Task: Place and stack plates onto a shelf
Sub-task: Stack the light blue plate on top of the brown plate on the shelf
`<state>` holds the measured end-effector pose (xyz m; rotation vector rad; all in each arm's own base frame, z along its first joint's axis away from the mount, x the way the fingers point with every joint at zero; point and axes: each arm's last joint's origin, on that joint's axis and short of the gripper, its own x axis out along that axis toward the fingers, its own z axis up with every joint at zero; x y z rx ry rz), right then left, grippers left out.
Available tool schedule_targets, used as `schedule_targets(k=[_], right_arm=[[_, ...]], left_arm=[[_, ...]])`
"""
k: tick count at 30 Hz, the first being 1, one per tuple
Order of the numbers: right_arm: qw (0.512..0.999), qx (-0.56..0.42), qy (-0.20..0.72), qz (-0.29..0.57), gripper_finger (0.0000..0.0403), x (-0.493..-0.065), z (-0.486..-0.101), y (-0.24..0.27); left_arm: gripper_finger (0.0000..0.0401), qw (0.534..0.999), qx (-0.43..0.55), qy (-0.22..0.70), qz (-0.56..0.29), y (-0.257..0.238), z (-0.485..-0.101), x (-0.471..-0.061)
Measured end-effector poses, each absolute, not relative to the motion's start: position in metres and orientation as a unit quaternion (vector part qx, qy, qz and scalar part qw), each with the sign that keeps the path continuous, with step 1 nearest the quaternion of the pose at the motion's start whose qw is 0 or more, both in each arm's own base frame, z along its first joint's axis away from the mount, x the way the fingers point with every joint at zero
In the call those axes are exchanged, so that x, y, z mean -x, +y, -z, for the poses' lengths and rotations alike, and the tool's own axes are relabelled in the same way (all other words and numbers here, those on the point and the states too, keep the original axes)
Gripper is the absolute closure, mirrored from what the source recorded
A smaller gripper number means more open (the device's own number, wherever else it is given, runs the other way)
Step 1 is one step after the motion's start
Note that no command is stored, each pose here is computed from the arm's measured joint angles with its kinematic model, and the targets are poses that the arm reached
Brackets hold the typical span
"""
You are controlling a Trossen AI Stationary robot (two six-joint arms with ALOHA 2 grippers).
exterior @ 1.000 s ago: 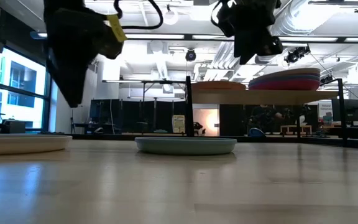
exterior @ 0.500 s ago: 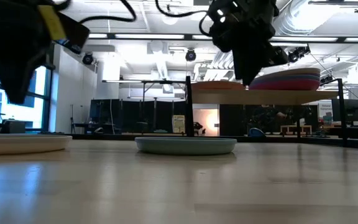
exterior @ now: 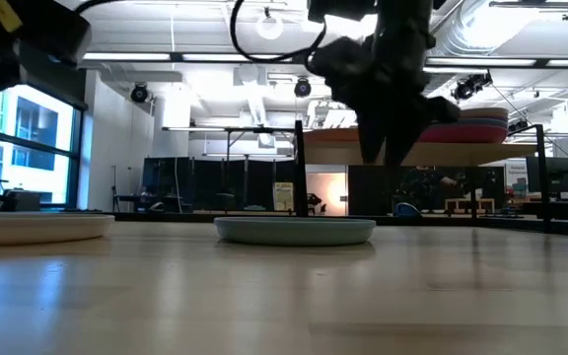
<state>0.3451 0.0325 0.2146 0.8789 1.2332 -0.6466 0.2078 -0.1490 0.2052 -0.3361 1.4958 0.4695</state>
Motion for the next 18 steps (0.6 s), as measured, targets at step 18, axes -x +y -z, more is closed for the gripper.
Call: schedule_targets(k=[18], right_arm=[[0.629,-0.41,0.519,0.408,0.0273,-0.362,-0.165,0.03]], left_arm=[[0.0268,0.702,0.149,0.664,-0.208,-0.165,-0.205,-0.196]])
